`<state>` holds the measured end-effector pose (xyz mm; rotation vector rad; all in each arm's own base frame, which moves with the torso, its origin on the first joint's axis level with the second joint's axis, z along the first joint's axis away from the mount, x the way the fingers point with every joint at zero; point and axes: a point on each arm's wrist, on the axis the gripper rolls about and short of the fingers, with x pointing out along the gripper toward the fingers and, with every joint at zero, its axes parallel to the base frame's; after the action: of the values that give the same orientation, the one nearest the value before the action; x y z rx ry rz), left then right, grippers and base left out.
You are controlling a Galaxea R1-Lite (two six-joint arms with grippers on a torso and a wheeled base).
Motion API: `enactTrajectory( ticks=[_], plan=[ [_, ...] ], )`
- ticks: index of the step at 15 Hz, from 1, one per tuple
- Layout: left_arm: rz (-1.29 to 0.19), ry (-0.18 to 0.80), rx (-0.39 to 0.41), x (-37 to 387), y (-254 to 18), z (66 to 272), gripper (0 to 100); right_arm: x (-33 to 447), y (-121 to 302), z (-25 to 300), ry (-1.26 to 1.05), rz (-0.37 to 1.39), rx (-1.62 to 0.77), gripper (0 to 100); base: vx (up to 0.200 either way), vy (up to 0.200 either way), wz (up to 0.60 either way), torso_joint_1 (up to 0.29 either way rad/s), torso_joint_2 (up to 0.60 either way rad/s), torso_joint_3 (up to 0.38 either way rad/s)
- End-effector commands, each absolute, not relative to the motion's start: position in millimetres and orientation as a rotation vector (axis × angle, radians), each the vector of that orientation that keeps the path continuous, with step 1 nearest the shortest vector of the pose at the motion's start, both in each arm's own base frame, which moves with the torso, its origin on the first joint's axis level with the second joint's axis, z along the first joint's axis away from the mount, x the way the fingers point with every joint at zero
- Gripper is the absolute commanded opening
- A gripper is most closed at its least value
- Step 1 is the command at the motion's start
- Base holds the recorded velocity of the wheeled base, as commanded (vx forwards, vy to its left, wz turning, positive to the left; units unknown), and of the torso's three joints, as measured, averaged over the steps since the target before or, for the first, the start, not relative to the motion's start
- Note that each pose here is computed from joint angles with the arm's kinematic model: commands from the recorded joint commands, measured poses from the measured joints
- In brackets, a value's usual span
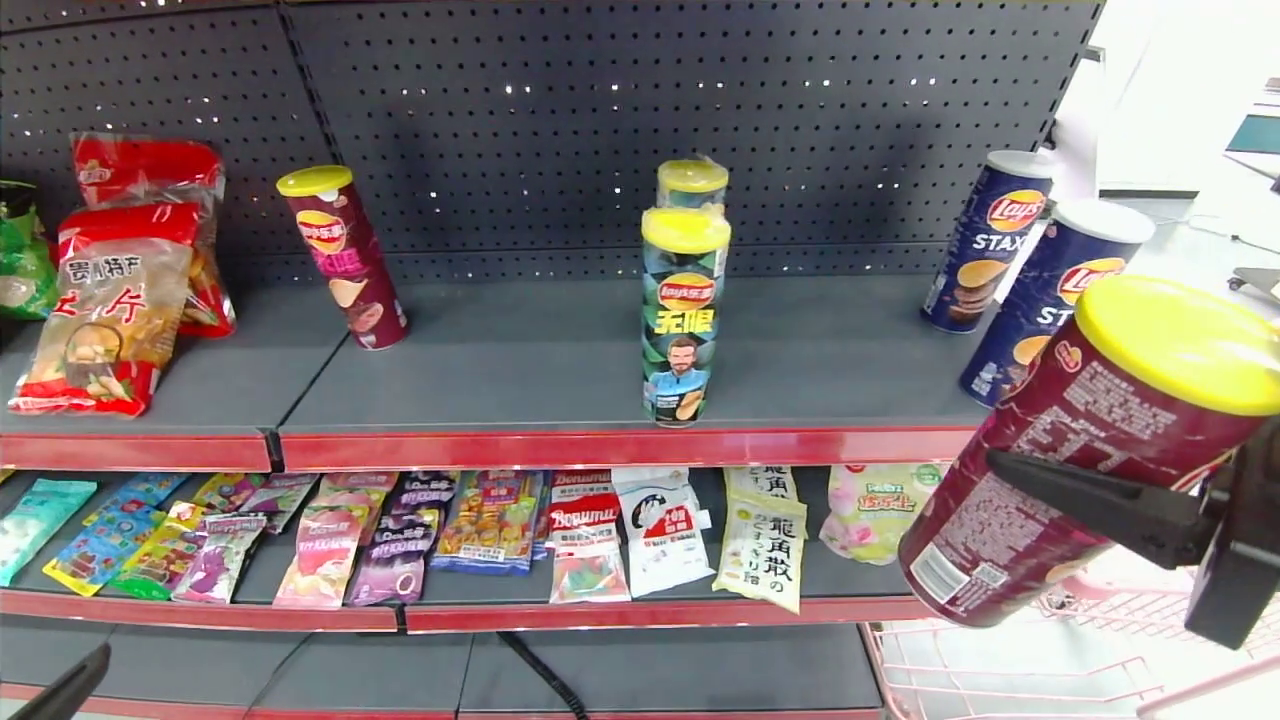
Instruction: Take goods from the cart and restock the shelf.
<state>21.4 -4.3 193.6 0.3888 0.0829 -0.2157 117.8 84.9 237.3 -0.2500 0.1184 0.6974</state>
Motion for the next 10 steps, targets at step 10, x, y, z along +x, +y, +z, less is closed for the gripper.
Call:
enactTrajectory(
  ticks=[10],
  plan=[
    [-0.213,0.084,0.39,20.7,-4.1,191.7,100,113.4,89.2,234.9,0.103,0.77,-0.29,0,0.0,0.2,0.0,0.003,0.0,0.002]
  ],
)
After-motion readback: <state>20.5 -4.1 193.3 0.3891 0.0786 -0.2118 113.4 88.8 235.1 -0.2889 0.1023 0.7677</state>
